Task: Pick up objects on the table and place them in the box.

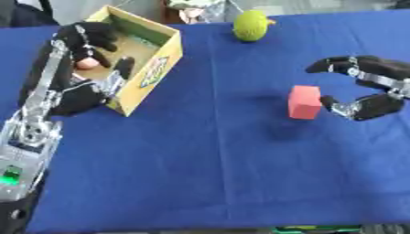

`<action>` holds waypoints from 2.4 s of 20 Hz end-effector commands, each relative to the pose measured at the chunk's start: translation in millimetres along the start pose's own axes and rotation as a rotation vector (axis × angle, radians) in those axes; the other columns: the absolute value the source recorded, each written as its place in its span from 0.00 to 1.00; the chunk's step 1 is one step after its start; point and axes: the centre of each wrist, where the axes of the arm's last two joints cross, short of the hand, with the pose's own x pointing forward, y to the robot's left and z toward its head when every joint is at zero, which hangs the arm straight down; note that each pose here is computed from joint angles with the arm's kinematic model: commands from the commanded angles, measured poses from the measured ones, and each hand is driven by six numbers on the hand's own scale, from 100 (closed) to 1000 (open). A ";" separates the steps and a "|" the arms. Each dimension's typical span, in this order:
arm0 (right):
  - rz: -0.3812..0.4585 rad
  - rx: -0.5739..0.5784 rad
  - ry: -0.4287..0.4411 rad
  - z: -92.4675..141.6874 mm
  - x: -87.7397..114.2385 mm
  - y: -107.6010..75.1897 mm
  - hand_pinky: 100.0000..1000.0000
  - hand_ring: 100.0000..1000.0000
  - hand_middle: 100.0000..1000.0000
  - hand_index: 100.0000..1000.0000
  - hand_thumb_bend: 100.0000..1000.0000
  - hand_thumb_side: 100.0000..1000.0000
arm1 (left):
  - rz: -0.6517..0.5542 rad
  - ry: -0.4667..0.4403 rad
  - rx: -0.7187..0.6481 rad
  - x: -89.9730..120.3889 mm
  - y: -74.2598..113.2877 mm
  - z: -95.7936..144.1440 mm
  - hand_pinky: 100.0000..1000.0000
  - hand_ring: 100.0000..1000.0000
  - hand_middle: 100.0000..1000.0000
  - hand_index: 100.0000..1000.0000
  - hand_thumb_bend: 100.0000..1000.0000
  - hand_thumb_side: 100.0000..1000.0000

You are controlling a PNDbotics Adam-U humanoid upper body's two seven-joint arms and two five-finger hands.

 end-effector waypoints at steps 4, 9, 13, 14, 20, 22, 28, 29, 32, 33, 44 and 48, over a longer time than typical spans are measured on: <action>0.121 0.034 -0.003 -5.8 -1.9 -11.5 0.88 0.90 0.86 0.96 0.00 0.59 | -0.014 -0.001 0.002 0.3 3.5 -0.3 0.44 0.59 0.58 0.74 0.33 0.33; 0.167 0.064 0.003 -10.2 -3.9 -11.3 0.87 0.90 0.87 0.96 0.00 0.63 | -0.011 0.006 -0.005 -0.9 2.3 0.7 0.43 0.59 0.58 0.74 0.33 0.33; 0.172 0.071 0.012 -14.4 -5.2 -8.3 0.87 0.90 0.87 0.96 0.00 0.63 | -0.007 0.007 -0.007 -1.2 1.3 1.0 0.43 0.59 0.58 0.74 0.33 0.33; 0.171 0.073 0.015 -15.2 -5.7 -7.2 0.87 0.90 0.87 0.96 0.00 0.63 | -0.006 0.007 -0.008 -1.1 1.2 1.0 0.43 0.59 0.58 0.74 0.33 0.33; 0.153 0.089 0.034 -18.1 -9.8 0.4 0.88 0.90 0.88 0.97 0.00 0.63 | -0.005 0.007 -0.008 -0.9 0.6 1.4 0.43 0.59 0.58 0.74 0.33 0.34; 0.150 0.095 0.036 -18.4 -10.8 1.7 0.88 0.90 0.88 0.97 0.00 0.63 | -0.005 0.007 -0.009 -0.7 0.5 1.4 0.43 0.59 0.58 0.74 0.33 0.34; 0.150 0.138 0.041 -18.6 -15.0 5.6 0.88 0.90 0.89 0.97 0.00 0.61 | -0.005 0.007 -0.013 -0.7 0.2 1.6 0.43 0.59 0.58 0.74 0.34 0.34; 0.147 0.140 0.047 -18.2 -16.1 6.3 0.88 0.90 0.89 0.97 0.00 0.61 | -0.005 0.006 -0.013 -0.5 0.2 1.6 0.43 0.59 0.58 0.74 0.34 0.34; 0.135 0.139 0.069 -17.4 -19.6 8.8 0.87 0.90 0.88 0.97 0.00 0.61 | -0.004 0.004 -0.013 0.0 0.2 1.3 0.43 0.59 0.58 0.74 0.34 0.34; 0.129 0.138 0.076 -17.1 -20.8 9.8 0.87 0.89 0.88 0.97 0.00 0.61 | -0.004 0.003 -0.013 0.1 0.0 1.2 0.43 0.59 0.58 0.74 0.34 0.34; 0.089 0.114 0.116 -14.1 -28.0 18.5 0.81 0.82 0.65 0.94 0.00 0.51 | -0.002 0.003 -0.014 0.0 -0.5 1.5 0.43 0.59 0.58 0.74 0.32 0.34; 0.086 0.094 0.114 -13.7 -28.1 18.3 0.81 0.81 0.62 0.94 0.00 0.48 | -0.002 0.004 -0.013 -0.1 -0.3 1.6 0.43 0.59 0.58 0.74 0.31 0.34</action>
